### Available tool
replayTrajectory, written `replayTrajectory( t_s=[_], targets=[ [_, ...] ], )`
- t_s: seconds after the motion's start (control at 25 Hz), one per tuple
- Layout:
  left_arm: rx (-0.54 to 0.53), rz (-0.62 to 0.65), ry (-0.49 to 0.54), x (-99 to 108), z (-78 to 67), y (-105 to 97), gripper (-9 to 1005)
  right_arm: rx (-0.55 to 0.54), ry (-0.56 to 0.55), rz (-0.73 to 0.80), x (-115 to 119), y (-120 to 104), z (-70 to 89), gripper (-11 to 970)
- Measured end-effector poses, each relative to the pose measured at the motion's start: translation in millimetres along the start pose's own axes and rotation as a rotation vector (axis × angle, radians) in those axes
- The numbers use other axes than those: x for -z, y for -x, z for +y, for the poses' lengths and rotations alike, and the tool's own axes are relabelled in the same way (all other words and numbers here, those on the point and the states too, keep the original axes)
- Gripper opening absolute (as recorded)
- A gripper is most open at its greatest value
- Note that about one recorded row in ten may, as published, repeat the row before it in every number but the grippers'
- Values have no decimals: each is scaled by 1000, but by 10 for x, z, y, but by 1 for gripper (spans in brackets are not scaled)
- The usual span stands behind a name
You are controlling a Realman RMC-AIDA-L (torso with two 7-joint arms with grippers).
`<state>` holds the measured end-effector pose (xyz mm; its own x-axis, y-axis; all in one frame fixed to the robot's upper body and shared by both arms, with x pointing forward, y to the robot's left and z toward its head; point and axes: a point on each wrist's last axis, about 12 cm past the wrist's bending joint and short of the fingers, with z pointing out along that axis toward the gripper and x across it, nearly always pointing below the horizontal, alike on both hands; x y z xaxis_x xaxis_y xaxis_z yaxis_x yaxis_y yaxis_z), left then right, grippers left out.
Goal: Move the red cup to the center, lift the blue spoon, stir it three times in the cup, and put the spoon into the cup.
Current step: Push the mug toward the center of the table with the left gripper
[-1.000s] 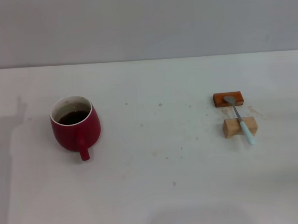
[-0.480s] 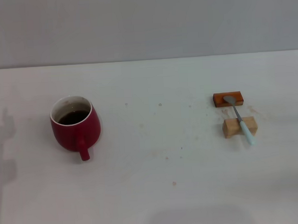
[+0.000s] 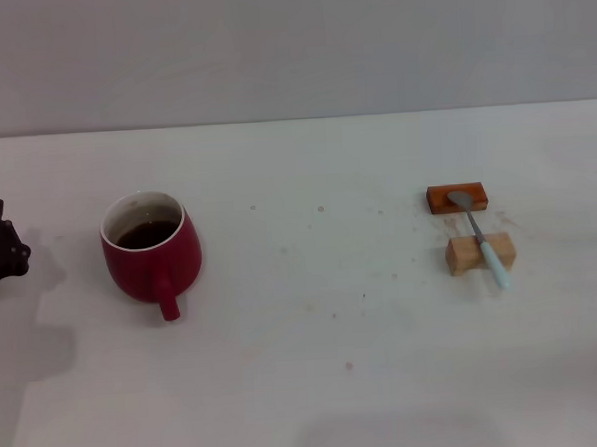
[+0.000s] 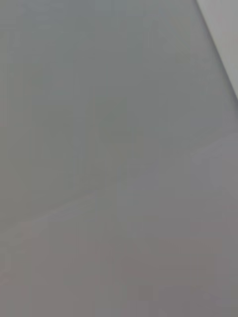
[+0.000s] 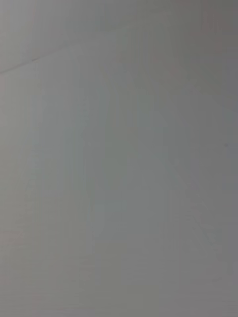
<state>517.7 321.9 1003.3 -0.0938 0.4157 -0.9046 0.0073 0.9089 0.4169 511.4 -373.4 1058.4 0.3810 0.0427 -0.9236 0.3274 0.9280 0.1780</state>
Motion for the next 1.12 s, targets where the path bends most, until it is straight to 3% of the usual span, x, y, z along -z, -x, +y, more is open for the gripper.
replayTrajectory(
  t_s=[0.24, 0.64, 1.12],
  targets=[
    [-98, 7, -62, -18, -82, 2, -2, -1, 1, -2, -3, 3, 1, 725],
    [-273, -3, -180, -124, -306, 85, -2, -1, 2, -3, -8, 4, 7, 725],
    [-318, -57, -247, -150, -470, 187, -1, 0, 0, -1, -2, 2, -1, 725]
  ],
)
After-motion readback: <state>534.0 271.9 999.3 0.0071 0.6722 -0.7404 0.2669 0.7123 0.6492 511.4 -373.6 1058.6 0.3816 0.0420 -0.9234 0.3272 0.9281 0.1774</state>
